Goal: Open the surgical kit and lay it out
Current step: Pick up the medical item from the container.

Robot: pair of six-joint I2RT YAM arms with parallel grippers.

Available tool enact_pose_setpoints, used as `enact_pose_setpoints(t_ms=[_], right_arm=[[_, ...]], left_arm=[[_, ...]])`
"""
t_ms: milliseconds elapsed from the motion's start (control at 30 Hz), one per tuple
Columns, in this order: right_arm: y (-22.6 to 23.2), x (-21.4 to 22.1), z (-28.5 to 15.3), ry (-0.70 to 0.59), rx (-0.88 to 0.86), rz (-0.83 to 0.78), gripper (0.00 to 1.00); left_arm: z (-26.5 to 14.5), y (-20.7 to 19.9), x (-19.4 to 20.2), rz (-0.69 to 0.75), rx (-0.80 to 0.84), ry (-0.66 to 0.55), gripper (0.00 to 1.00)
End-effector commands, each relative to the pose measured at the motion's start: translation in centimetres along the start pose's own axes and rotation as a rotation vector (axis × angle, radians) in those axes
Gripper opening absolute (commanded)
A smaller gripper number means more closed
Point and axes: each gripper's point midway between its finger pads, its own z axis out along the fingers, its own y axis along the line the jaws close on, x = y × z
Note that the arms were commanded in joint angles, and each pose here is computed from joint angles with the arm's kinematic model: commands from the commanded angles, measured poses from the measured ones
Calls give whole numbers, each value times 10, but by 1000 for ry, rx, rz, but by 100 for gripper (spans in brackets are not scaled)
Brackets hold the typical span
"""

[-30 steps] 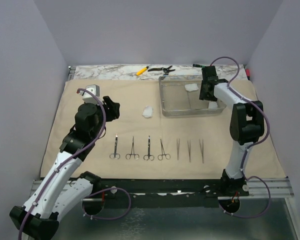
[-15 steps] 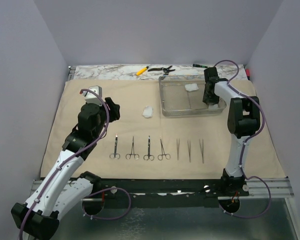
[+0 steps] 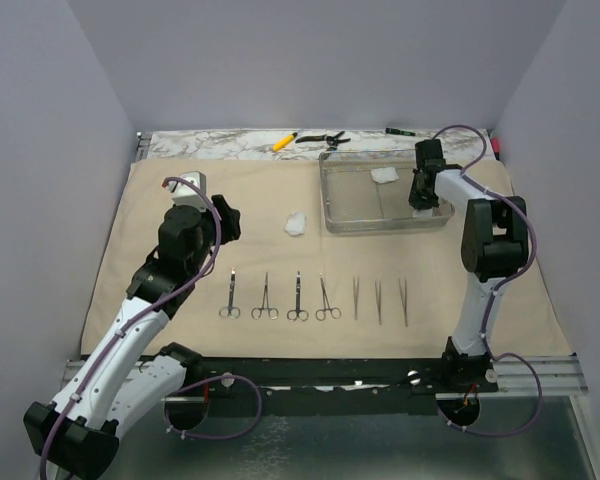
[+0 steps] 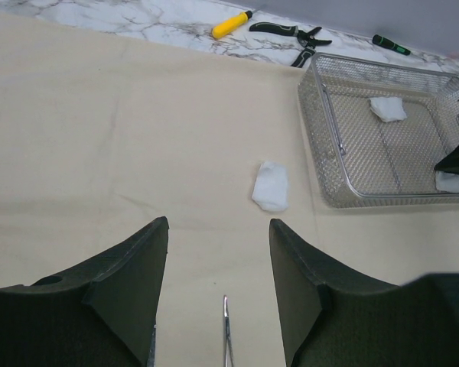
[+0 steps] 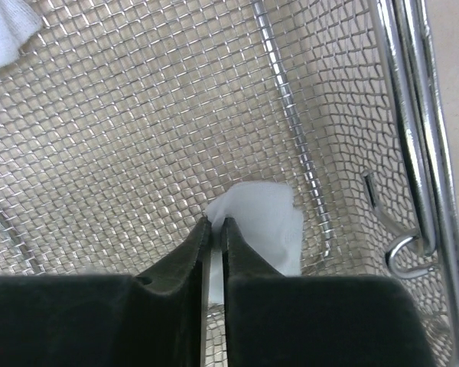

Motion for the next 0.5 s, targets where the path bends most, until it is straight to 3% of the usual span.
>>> enact_pose_setpoints(t_ms=[0, 267, 467], right_arm=[[-10, 26, 2, 71, 7, 5, 3], [-4, -19, -40, -63, -59, 39, 1], [20, -51, -92, -189, -250, 83, 1]], left_arm=[[-3, 4, -5, 4, -8, -32, 57], [-7, 3, -8, -3, -2, -45, 57], [-8, 3, -8, -5, 1, -48, 57]])
